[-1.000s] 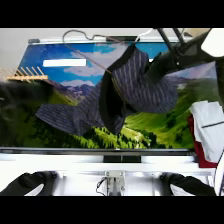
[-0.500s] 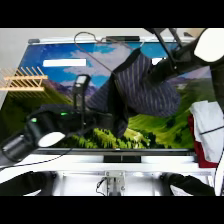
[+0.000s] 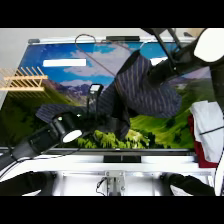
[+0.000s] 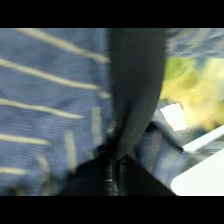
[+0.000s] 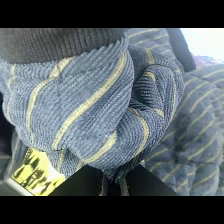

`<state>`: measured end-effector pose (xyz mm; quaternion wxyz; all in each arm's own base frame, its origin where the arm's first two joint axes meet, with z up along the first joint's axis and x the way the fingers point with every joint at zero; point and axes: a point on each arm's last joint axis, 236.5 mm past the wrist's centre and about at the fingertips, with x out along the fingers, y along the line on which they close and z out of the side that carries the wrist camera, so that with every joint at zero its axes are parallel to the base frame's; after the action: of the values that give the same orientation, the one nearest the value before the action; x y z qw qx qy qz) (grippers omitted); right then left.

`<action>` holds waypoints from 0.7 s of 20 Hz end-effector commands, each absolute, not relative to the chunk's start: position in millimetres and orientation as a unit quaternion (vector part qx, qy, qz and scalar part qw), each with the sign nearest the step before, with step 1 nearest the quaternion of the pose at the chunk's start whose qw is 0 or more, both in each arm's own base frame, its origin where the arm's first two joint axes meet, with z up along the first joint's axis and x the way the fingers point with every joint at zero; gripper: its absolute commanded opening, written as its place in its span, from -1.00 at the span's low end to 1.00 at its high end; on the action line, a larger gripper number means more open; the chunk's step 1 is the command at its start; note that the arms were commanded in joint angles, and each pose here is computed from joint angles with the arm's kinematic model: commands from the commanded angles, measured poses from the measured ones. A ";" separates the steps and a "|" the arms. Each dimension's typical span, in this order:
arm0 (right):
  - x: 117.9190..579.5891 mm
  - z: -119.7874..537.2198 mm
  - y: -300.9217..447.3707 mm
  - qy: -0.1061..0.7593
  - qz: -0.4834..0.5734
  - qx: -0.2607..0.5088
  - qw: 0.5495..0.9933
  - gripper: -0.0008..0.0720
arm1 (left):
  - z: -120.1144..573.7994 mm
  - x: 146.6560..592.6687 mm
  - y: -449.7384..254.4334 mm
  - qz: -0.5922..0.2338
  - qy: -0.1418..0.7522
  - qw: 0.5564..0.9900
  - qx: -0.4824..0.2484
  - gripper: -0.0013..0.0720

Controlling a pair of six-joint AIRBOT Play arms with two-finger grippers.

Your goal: Fold the shirts.

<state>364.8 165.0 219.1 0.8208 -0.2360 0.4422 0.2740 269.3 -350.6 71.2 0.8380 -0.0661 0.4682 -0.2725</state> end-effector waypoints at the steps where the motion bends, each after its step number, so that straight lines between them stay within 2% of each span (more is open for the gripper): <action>1: 360.1 218.7 170.0 0.445 0.286 -0.230 0.817 -0.74 | 62.9 292.6 -309.5 -0.217 0.461 0.860 0.009 -0.81; 5: 360.2 218.6 170.1 0.442 0.291 -0.239 0.815 -0.74 | 116.0 324.3 -262.8 -0.172 0.404 0.898 0.032 -0.81; 9: 355.6 217.7 170.3 0.442 0.303 -0.252 0.806 -0.74 | 211.7 363.8 -192.7 -0.110 0.313 0.943 -0.010 -0.81; 14: 329.1 234.3 210.6 0.408 0.398 -0.220 0.792 -0.74 | 260.4 394.4 -122.8 -0.053 0.275 0.959 -0.028 -0.81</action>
<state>344.3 190.7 226.4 0.8031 -0.2346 0.4235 0.3474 382.5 -162.3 232.5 0.9499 -0.0271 0.2998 -0.0846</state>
